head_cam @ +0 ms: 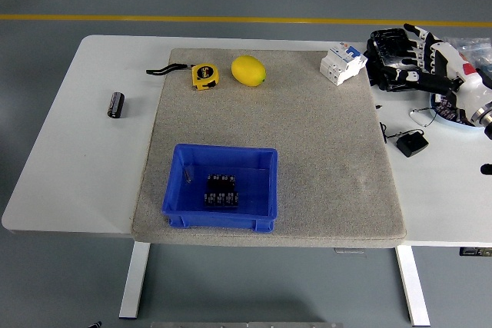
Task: Pick up the battery,place it into the box
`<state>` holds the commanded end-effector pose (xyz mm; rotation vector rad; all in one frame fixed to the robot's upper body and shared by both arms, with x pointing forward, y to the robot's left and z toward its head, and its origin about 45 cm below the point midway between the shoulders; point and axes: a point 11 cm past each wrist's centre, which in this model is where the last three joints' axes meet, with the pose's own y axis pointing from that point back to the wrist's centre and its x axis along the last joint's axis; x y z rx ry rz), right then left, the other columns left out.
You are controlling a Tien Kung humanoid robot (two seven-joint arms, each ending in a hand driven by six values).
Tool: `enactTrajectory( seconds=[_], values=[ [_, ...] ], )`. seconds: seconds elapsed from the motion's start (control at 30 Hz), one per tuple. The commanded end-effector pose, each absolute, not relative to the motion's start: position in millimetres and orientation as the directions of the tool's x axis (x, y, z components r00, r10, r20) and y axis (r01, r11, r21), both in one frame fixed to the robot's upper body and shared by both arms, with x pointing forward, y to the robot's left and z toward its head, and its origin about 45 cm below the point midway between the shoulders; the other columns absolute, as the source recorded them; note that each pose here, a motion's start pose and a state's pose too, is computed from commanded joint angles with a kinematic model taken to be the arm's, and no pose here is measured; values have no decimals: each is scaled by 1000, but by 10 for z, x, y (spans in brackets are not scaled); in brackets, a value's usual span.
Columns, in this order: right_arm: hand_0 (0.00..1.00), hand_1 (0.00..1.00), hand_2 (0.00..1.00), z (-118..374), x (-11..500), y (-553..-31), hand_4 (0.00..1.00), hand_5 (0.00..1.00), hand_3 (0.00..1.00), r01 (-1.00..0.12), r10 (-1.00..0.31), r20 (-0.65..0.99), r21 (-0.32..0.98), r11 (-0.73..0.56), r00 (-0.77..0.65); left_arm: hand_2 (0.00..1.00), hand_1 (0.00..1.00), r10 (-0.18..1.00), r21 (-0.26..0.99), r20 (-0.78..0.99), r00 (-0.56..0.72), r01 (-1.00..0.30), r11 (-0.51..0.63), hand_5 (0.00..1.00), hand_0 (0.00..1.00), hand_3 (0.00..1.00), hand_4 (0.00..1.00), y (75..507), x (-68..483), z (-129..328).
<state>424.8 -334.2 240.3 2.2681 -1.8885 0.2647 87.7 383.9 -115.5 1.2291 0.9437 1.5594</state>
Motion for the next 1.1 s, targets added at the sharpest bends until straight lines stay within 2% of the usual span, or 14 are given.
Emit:
enactTrajectory(
  seconds=[0.07, 0.1, 0.27, 0.3, 0.33, 0.5, 1.1],
  values=[
    [833, 815, 892, 2348, 4187, -3382, 998, 572, 964, -990, -979, 143, 18, -142, 143, 836, 807, 955, 936, 282, -89, -193, -295, 610, 743, 647, 740, 3840, 872, -1155],
    [851, 822, 887, 2317, 4157, -3407, 998, 717, 943, -992, -988, 86, 18, -124, 125, 836, 809, 955, 936, 283, -89, -193, -295, 609, 746, 648, 740, 3841, 871, -1155],
    [851, 822, 887, 2184, 4022, -3505, 998, 717, 943, -999, -987, -154, 24, -46, 41, 836, 809, 955, 935, 284, -87, -193, -296, 609, 746, 648, 740, 3849, 870, -1154],
    [872, 829, 883, 2164, 3999, -3518, 998, 798, 937, -999, -983, -181, 24, -34, 29, 835, 809, 955, 935, 285, -86, -194, -296, 612, 749, 648, 741, 3850, 872, -1153],
    [872, 829, 883, 2142, 3974, -3530, 998, 798, 937, -1000, -980, -197, 23, -21, 16, 835, 809, 955, 935, 285, -85, -194, -296, 612, 749, 648, 741, 3852, 876, -1152],
    [875, 829, 877, 2054, 3874, -3566, 998, 794, 932, -999, -969, -244, 27, 23, -28, 834, 810, 955, 934, 285, -81, -199, -295, 610, 754, 647, 739, 3854, 900, -1147],
    [884, 832, 884, 1656, 3603, -3605, 998, 834, 927, -992, -966, -242, 107, 72, -96, 834, 813, 959, 936, 277, -58, -208, -283, 609, 760, 648, 738, 3841, 976, -1137]
  ],
)
